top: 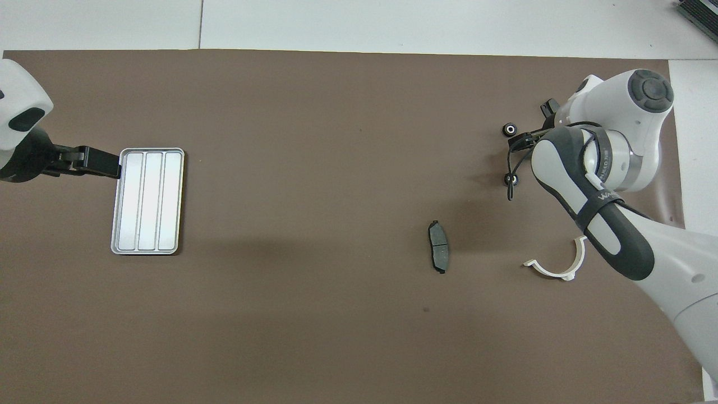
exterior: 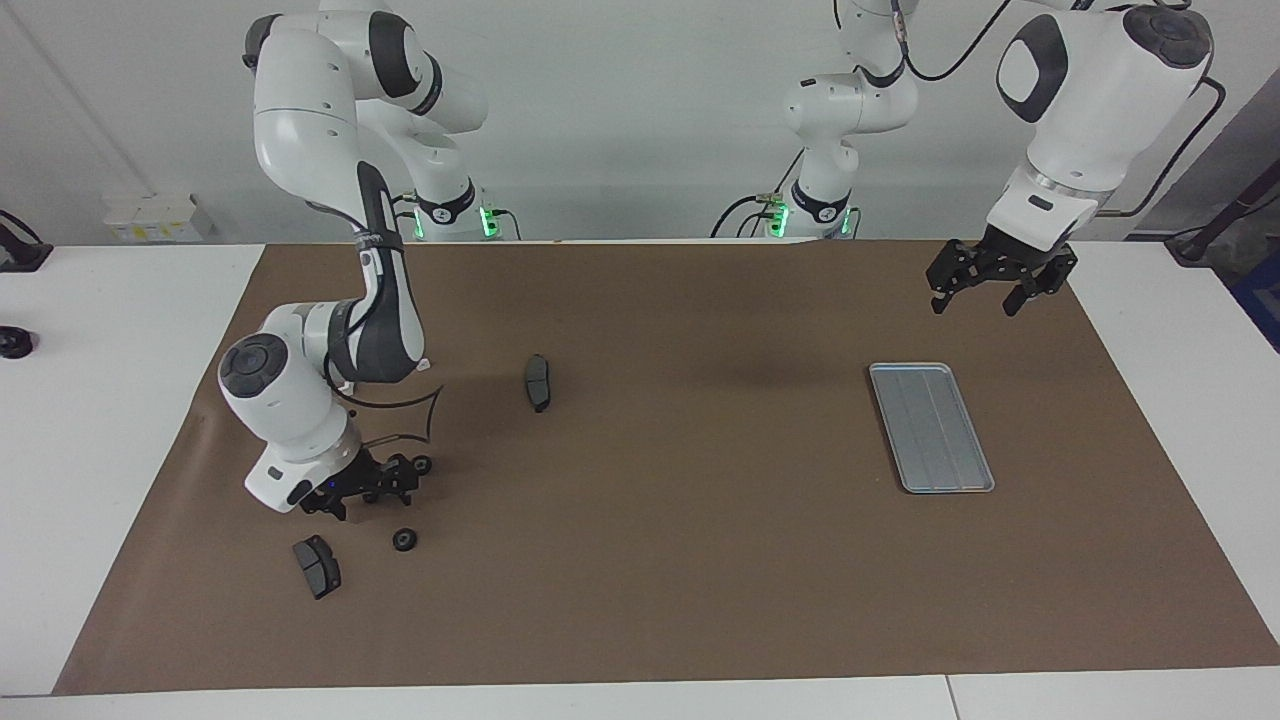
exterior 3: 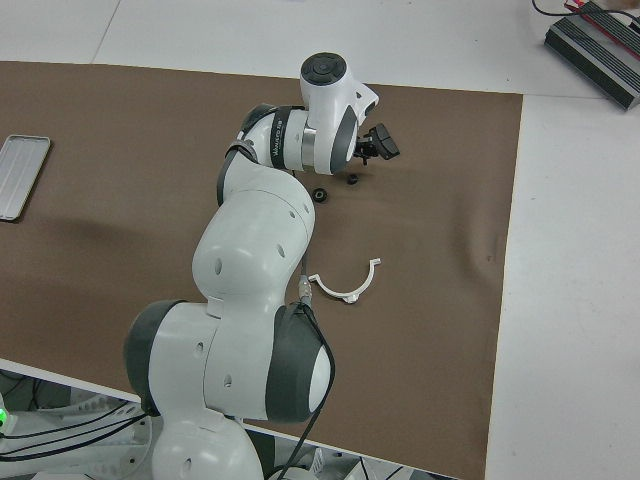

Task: Pick bearing gear from pile to tray
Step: 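Grasp one black bearing gear with the right gripper and lift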

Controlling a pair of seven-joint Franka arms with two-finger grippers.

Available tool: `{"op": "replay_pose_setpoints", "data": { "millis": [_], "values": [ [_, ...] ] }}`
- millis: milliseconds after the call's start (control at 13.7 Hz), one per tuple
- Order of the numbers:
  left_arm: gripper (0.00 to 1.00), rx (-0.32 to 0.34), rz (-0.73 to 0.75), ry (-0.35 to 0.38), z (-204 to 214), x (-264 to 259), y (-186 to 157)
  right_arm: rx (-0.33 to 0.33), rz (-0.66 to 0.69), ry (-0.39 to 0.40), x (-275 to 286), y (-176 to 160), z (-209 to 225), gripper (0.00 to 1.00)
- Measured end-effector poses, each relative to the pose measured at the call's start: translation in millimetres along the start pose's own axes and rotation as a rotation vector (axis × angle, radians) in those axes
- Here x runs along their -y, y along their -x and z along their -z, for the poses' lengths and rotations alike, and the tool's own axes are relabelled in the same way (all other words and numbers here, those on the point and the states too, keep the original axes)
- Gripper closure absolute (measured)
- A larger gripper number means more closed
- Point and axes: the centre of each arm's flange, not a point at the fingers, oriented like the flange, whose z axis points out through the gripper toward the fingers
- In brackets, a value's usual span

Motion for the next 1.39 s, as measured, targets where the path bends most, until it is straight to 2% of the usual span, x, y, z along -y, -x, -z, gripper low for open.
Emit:
{"op": "replay_pose_setpoints", "data": {
  "millis": [875,1021,1094,1167,1386],
  "values": [
    [0.0,0.0,0.0,0.0,0,0,0,-0.052,0.065,0.014,32,-21,-15,0.0],
    [0.0,0.0,0.0,0.0,0,0,0,-0.058,0.074,0.024,32,-24,-12,0.03],
    [0.0,0.0,0.0,0.0,0,0,0,-0.061,0.075,0.026,32,-25,-11,0.12],
    [0.0,0.0,0.0,0.0,0,0,0,-0.063,0.075,0.026,32,-25,-10,0.16],
    [0.0,0.0,0.0,0.0,0,0,0,-0.065,0.075,0.027,31,-26,-9,0.22]
  ]
}}
